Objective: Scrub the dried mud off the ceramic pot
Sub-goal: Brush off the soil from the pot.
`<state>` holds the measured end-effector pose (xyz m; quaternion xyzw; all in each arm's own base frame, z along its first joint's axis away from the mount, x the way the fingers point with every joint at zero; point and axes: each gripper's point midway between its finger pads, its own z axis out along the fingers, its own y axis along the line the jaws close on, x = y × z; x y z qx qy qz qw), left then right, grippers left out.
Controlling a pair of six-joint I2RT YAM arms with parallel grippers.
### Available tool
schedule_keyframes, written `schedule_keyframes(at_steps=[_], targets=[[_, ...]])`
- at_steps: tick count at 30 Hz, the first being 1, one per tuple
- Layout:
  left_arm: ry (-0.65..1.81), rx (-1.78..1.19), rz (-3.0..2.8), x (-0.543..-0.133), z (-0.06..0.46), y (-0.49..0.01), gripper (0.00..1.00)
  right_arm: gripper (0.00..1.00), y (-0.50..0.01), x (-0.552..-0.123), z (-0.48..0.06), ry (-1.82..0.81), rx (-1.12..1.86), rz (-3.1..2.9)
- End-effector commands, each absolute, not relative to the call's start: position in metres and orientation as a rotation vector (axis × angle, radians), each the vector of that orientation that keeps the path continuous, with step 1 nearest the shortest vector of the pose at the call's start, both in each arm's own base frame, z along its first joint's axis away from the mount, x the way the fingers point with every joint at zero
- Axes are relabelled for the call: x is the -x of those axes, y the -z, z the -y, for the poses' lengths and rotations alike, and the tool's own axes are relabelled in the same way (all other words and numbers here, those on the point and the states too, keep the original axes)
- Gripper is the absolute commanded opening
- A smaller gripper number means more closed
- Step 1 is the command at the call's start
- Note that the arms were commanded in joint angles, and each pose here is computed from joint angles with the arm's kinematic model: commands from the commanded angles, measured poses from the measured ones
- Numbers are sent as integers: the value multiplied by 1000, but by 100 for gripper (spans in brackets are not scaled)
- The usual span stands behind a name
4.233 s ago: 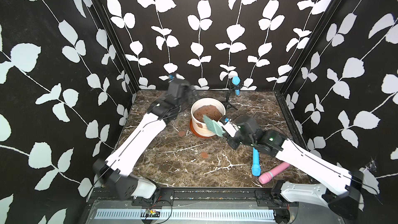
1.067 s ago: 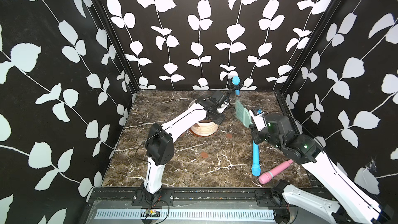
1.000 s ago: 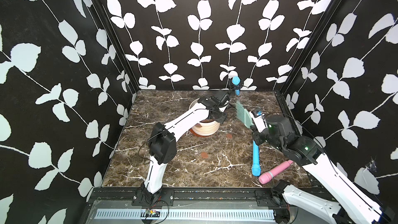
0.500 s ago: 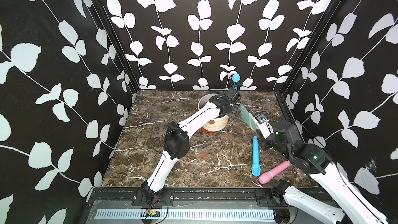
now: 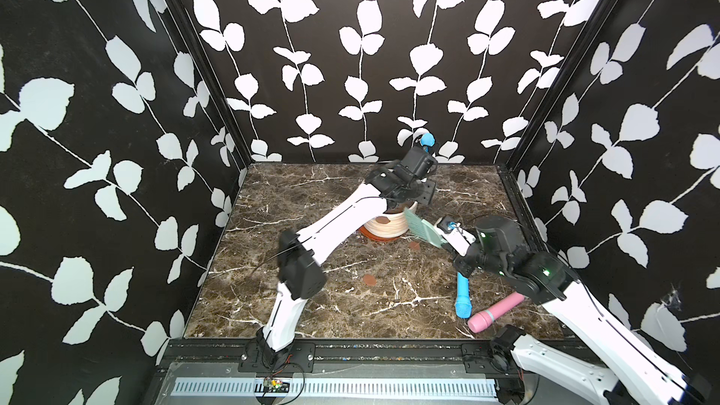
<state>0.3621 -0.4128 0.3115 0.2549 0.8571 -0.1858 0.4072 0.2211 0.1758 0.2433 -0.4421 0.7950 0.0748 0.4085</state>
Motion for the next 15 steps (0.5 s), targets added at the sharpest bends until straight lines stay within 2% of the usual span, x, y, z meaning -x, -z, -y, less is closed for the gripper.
schedule_keyframes(at_steps=[1, 2, 4, 9, 15], targets=[[388, -570, -2074, -357, 356, -361, 69, 0, -256, -241, -194, -188, 1128, -1917], [377, -546, -2084, -356, 344, -360, 73, 0, -256, -248, -197, -181, 1124, -1920], [359, -495, -2092, -353, 315, -360, 97, 0, -256, -261, -203, -162, 1104, -1933], [241, -359, -2100, -341, 238, -351, 99, 0, -253, -286, -218, -145, 1096, -1965], [54, -286, -2134, -309, 153, -314, 99, 0, -249, -307, -241, -173, 1108, -1957]])
